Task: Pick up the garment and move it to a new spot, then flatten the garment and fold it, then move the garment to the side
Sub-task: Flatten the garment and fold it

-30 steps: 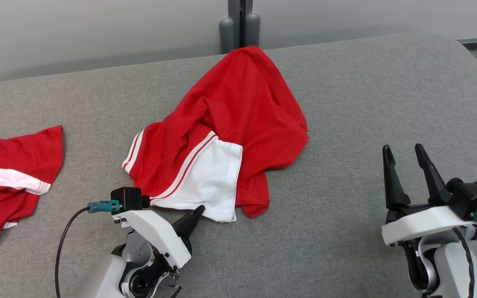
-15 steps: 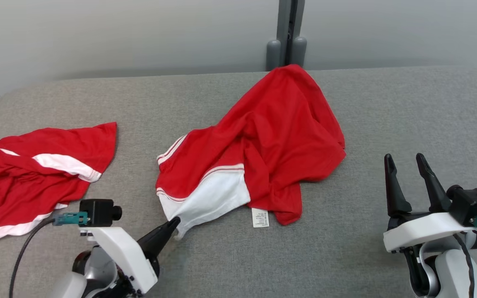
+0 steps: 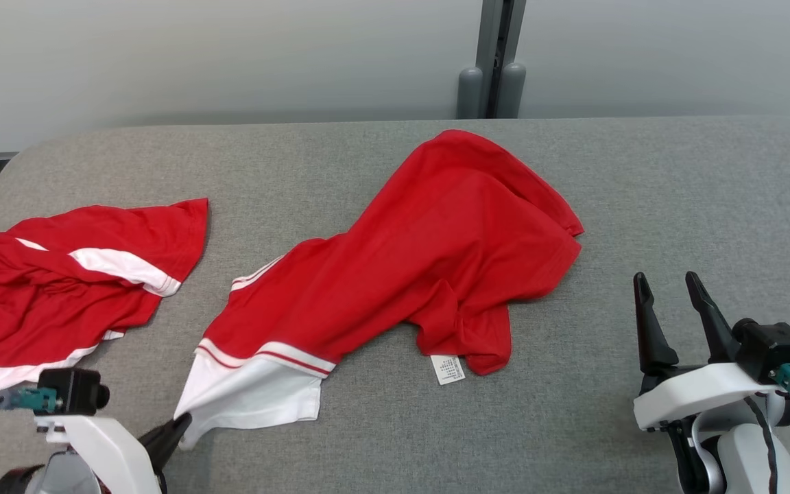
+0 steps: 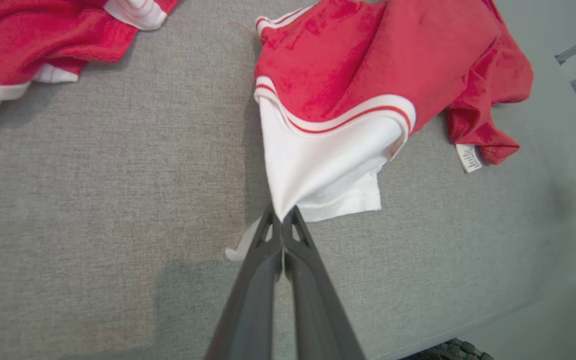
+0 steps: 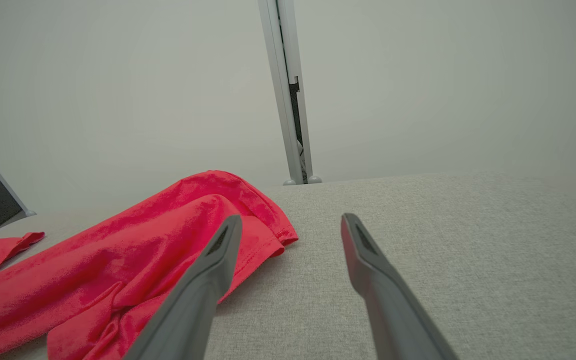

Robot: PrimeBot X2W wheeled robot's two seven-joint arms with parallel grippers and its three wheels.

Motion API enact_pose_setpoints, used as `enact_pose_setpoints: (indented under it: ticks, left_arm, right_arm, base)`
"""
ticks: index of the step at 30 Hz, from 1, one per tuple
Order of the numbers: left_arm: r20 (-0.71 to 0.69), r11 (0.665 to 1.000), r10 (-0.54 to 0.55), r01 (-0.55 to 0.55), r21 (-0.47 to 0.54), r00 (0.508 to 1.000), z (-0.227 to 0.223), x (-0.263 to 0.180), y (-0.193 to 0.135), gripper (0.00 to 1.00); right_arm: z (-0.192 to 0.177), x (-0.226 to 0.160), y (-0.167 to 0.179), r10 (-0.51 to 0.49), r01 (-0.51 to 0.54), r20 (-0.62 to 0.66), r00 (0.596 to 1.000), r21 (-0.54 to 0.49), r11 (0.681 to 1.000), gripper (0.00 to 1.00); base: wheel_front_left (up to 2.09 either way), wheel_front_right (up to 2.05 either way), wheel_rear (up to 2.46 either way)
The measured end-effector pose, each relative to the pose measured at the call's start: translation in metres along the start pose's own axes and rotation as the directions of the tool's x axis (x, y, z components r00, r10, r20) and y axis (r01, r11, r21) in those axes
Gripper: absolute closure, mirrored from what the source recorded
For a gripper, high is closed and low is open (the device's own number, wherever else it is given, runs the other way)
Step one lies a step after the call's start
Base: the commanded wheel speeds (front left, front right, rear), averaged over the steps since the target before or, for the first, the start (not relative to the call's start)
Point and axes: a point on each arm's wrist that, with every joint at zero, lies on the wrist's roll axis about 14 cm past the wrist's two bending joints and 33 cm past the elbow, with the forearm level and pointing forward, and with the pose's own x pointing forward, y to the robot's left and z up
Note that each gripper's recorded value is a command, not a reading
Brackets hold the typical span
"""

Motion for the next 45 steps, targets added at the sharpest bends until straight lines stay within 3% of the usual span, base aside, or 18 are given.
enact_pose_setpoints:
  ticks: [5, 6, 7, 11, 16, 26, 31, 35, 45]
  left_arm:
    - [-0.083, 0.998, 0.066, -0.065, 0.011, 0.994, -0.028, 0.005, 0.014, 1.0]
    - [-0.083, 0.998, 0.065, -0.065, 0.009, 0.994, -0.03, 0.007, 0.013, 0.64]
    - [-0.081, 0.998, 0.07, -0.069, 0.012, 0.994, -0.032, 0.008, 0.013, 0.0]
    - [-0.009, 0.996, 0.084, -0.083, 0.045, 0.996, -0.019, 0.011, 0.012, 0.0]
    - [0.19, 0.987, 0.133, -0.148, 0.067, 0.973, 0.015, 0.004, 0.017, 0.0]
    - [0.481, 0.981, 0.146, -0.189, 0.041, 0.864, 0.045, -0.013, 0.004, 0.0]
    - [0.503, 0.981, 0.152, -0.192, 0.028, 0.851, 0.037, -0.017, 0.002, 0.0]
    - [0.517, 0.982, 0.155, -0.189, 0.015, 0.842, 0.035, -0.02, 0.001, 0.0]
    - [0.514, 0.979, 0.184, -0.203, -0.019, 0.838, 0.025, -0.024, 0.008, 0.0]
  right_arm:
    - [-0.004, -0.005, -0.009, -0.024, 0.024, -0.017, 1.0, -0.011, 1.0, 0.0]
    - [-0.006, -0.006, -0.01, -0.027, 0.026, -0.022, 0.999, -0.015, 1.0, 0.0]
    - [-0.006, -0.006, -0.01, -0.027, 0.027, -0.026, 0.999, -0.019, 0.999, 0.0]
    - [-0.01, -0.006, 0.0, 0.003, -0.004, -0.043, 0.999, -0.023, 1.0, 0.0]
    - [-0.001, -0.001, 0.013, 0.043, -0.043, -0.014, 0.999, -0.022, 0.999, 0.0]
    - [-0.017, -0.003, 0.053, 0.178, -0.18, -0.072, 0.981, -0.025, 0.983, 0.0]
    - [-0.061, -0.018, 0.089, 0.298, -0.316, -0.283, 0.912, -0.021, 0.948, 0.0]
    - [-0.093, -0.029, 0.095, 0.317, -0.368, -0.44, 0.84, -0.033, 0.929, 0.0]
    - [-0.12, -0.025, 0.106, 0.319, -0.435, -0.574, 0.754, -0.073, 0.897, 0.0]
  base:
    - [0.0, 0.0, 0.0]
    - [0.0, 0.0, 0.0]
    - [0.0, 0.0, 0.0]
    - [0.0, 0.0, 0.0]
    - [0.0, 0.0, 0.0]
    - [0.0, 0.0, 0.0]
    - [0.0, 0.0, 0.0]
    - [0.0, 0.0, 0.0]
    - [0.0, 0.0, 0.0]
